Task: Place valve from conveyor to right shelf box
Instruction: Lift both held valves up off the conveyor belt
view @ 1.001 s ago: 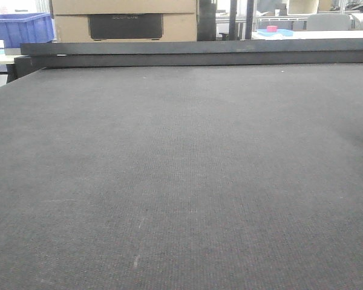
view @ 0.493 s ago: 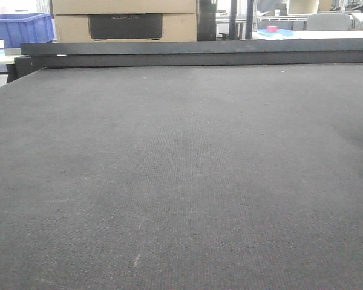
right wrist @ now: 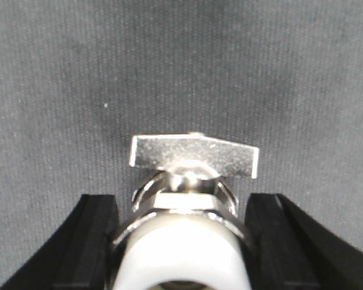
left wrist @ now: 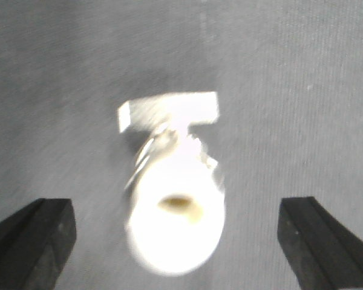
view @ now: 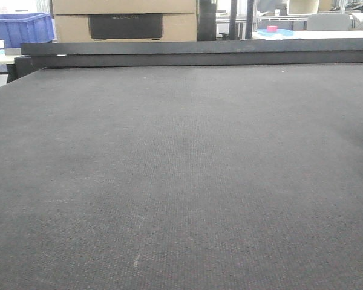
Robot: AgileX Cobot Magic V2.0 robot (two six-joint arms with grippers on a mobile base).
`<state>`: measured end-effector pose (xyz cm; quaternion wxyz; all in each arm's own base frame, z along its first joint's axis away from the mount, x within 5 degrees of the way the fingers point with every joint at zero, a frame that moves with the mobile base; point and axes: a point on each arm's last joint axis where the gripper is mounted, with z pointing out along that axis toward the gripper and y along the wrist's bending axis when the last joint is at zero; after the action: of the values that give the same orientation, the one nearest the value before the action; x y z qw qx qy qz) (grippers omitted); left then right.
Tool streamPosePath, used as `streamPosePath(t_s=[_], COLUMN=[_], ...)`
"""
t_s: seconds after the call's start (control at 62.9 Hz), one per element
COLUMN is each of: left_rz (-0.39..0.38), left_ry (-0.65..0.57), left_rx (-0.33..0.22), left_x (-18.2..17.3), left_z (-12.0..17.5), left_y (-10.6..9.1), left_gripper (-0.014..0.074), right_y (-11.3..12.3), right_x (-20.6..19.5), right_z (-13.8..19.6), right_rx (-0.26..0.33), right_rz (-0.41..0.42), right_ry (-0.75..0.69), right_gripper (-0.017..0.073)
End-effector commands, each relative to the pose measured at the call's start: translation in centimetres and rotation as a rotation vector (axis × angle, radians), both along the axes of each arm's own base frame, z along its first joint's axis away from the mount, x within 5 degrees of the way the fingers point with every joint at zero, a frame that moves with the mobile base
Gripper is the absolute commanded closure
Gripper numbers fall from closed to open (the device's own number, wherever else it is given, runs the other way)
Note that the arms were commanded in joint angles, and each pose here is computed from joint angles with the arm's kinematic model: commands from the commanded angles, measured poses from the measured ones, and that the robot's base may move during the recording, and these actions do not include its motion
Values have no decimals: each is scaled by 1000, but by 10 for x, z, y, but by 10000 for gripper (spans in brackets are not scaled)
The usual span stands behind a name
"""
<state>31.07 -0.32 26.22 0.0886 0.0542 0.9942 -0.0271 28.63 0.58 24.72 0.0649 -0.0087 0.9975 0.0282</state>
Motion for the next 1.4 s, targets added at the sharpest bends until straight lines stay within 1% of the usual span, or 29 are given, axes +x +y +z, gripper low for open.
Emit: streamPosePath(t_s=[0.0,0.016,0.207,0.715,0.795,0.842,0.89,0.954,1.001,1.017,1.112,1.128,1.271,1.383], left_rz=[15,13,14,15,15,14,14,13,12,12,13,13,13,14], left_ry=[7,16,46,20,20,22,29,42,58,61,72,72,70,42], left_rx=[2,9,9,11,11,11,11,11,11,11,7,7,5,3], left_x=[7,8,15,18,18,18,17,16,14,14,13,13,12,10], left_z=[-7,-10,-24,-23,-23,-23,-23,-23,-24,-24,-24,-24,-22,-15], left_y=[0,0,0,0,0,0,0,0,0,0,0,0,0,0], left_gripper=[13,13,13,13,34,66,132,258,363,419,654,711,705,705], right_y=[-1,-1,-1,-1,-1,-1,-1,-1,-1,-1,-1,-1,-1,-1], right_x=[2,2,3,3,3,3,3,3,3,3,3,3,1,-3], right_z=[0,0,0,0,0,0,0,0,0,0,0,0,2,13], right_rx=[-1,-1,-2,-2,-2,-2,-2,-2,-2,-2,-2,-2,-2,-2], right_rz=[5,5,4,4,4,4,4,4,4,4,4,4,4,4], right_ry=[-22,-24,-35,-38,-38,-38,-38,-38,-38,-38,-38,-38,-36,-74], right_gripper=[721,721,721,721,721,721,721,721,721,721,721,721,721,721])
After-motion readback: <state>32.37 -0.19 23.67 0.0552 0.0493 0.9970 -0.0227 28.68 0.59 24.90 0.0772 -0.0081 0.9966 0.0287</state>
